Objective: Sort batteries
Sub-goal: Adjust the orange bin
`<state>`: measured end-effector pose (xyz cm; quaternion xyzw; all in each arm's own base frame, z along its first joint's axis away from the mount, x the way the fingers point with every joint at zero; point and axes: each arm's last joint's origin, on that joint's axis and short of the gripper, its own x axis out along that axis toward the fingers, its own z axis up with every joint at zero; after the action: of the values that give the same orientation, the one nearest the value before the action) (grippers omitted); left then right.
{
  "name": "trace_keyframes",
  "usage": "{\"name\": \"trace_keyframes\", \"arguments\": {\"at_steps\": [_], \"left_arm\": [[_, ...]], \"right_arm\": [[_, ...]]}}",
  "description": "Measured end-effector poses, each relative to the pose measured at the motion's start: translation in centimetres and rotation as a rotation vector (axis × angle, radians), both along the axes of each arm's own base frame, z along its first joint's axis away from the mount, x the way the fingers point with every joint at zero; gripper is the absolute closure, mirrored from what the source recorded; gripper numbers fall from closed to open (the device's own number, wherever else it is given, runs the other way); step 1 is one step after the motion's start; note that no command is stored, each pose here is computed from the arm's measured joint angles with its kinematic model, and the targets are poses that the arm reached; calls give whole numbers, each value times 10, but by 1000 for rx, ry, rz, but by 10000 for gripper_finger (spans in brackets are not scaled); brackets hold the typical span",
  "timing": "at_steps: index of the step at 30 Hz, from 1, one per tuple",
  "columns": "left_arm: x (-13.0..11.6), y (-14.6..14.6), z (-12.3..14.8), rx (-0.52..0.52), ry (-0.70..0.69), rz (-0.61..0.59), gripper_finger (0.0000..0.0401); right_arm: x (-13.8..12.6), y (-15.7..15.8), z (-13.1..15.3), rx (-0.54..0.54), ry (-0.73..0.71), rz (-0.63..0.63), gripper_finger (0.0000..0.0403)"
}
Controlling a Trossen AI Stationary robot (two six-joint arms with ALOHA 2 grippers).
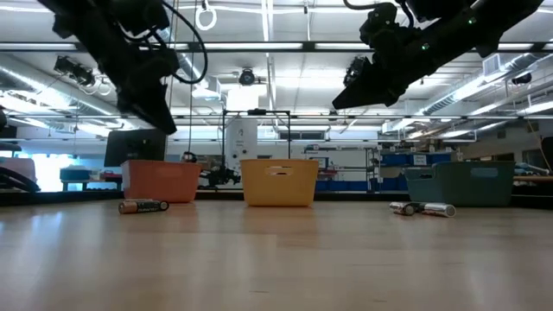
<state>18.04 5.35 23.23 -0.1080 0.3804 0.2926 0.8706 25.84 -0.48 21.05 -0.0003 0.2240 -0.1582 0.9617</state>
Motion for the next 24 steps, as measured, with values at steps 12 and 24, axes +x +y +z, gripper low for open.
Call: {"name": "trace_keyframes", "arguments": {"at_steps": [12,24], "left_arm": [[14,76,-17,21,220,106,393],[15,72,-36,-138,344,-75,392]], "right_arm": [[1,0,1,-14,-10,7,383],[0,0,-1,-28,18,14,382]]}}
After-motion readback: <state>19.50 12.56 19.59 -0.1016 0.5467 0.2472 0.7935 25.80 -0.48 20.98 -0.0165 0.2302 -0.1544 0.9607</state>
